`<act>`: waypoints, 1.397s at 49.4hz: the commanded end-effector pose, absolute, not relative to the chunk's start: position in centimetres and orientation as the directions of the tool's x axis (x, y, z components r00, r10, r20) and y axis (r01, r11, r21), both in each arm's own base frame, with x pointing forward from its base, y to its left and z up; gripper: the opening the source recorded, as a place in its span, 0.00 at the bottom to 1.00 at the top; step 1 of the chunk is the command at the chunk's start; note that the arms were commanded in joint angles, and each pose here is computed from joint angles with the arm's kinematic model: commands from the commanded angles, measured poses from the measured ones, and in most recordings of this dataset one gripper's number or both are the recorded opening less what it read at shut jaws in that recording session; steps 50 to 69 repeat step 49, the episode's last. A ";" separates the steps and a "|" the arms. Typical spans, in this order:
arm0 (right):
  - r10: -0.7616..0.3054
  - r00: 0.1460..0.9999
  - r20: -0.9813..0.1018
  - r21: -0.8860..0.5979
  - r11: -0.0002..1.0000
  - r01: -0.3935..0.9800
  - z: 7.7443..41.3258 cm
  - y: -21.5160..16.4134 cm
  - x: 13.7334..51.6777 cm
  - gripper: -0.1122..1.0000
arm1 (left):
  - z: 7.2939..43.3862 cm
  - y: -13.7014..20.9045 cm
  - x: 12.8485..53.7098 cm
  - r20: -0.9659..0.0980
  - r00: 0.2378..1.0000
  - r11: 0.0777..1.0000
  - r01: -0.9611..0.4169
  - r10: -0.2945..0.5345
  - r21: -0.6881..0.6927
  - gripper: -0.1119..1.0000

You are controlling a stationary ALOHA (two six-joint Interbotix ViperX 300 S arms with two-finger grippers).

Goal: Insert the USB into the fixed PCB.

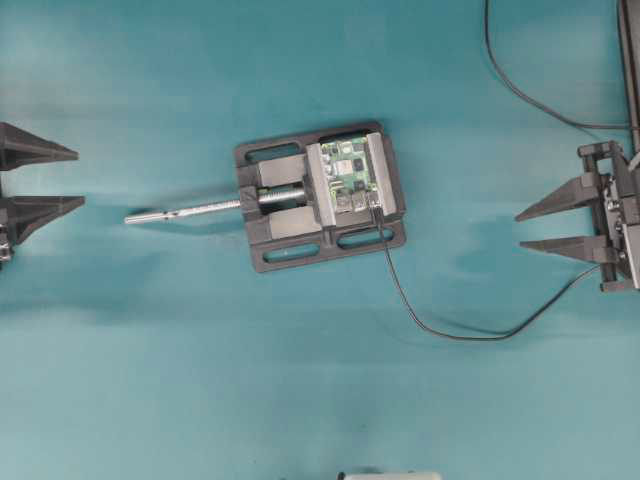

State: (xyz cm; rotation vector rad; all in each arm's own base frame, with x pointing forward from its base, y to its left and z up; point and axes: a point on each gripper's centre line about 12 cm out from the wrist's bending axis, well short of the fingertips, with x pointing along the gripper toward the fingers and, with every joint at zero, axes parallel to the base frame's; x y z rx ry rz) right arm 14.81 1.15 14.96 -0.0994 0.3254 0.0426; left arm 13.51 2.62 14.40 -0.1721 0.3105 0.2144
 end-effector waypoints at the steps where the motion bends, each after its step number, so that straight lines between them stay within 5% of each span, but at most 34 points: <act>1: 0.040 0.948 -0.316 -0.088 0.994 -0.071 15.7 1.4 15.2 0.52 | 14.8 2.7 13.7 -0.311 0.932 0.961 -0.237 0.184 -0.142 0.90; 26: 0.086 0.930 -0.356 -0.077 0.990 -0.121 15.3 2.0 15.1 0.52 | 14.8 2.7 13.7 -0.311 0.932 0.961 -0.237 0.184 -0.142 0.90; 41: 0.033 0.978 -0.205 -0.241 0.967 -0.083 17.7 1.4 16.0 0.52 | 14.7 2.7 13.7 -0.313 0.932 0.961 -0.239 0.185 -0.142 0.90; 69: 0.042 0.980 -0.196 -0.235 0.968 -0.088 18.4 1.6 16.3 0.52 | 14.7 2.7 13.7 -0.313 0.932 0.961 -0.237 0.184 -0.142 0.90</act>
